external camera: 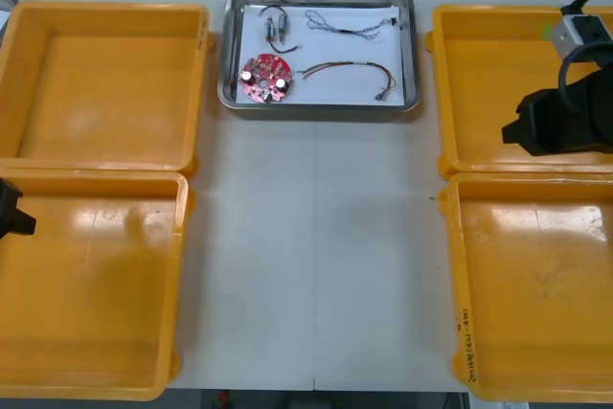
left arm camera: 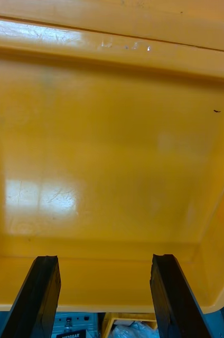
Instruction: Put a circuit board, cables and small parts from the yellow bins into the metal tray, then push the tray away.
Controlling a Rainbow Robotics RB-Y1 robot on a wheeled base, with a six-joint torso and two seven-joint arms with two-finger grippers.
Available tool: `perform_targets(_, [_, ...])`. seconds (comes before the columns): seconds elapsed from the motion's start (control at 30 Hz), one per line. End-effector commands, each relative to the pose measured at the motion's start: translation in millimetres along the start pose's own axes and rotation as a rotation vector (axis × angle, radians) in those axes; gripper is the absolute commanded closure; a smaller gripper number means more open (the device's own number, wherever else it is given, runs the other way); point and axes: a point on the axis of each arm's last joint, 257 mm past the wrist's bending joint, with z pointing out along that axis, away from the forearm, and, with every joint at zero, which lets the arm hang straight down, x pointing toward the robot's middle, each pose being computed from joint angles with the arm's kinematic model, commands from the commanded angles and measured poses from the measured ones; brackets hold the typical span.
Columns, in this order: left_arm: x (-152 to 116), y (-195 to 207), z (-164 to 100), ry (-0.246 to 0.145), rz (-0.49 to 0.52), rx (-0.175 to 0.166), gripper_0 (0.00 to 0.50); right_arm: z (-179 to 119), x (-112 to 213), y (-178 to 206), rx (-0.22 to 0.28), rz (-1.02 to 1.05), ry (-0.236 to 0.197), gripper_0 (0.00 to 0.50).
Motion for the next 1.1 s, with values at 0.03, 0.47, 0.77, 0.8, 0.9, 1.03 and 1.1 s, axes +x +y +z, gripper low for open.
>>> perform_targets(0.03, [-7.5, 13.7, -13.2, -0.038, 0.089, -0.048, 0.0, -11.7, 8.3, -34.3, 0.057, 0.066, -0.019, 0.0])
perform_targets(0.47, [-7.5, 13.7, -13.2, -0.038, 0.089, -0.048, 0.0, -7.1, 61.8, -81.2, 0.11, 0.107, 0.073, 0.0])
perform_targets(0.77, [-7.5, 13.7, -13.2, -0.038, 0.089, -0.048, 0.0, -3.8, 91.1, -101.5, 0.152, 0.11, 0.131, 0.0])
perform_targets(0.8, [-7.5, 13.7, -13.2, -0.038, 0.089, -0.048, 0.0, -3.9, 92.1, -103.3, 0.158, 0.105, 0.133, 0.0])
perform_targets(0.9, [-7.5, 13.7, -13.2, -0.038, 0.089, -0.048, 0.0, -1.8, 97.5, -107.9, 0.165, 0.106, 0.148, 0.0])
perform_targets(1.03, [-7.5, 13.7, -13.2, -0.038, 0.089, -0.048, 0.0, 1.3, 102.3, -115.4, 0.165, 0.118, 0.169, 0.0])
perform_targets(1.1, [-7.5, 13.7, -13.2, -0.038, 0.089, -0.048, 0.0, 3.0, 104.3, -117.0, 0.163, 0.12, 0.178, 0.0])
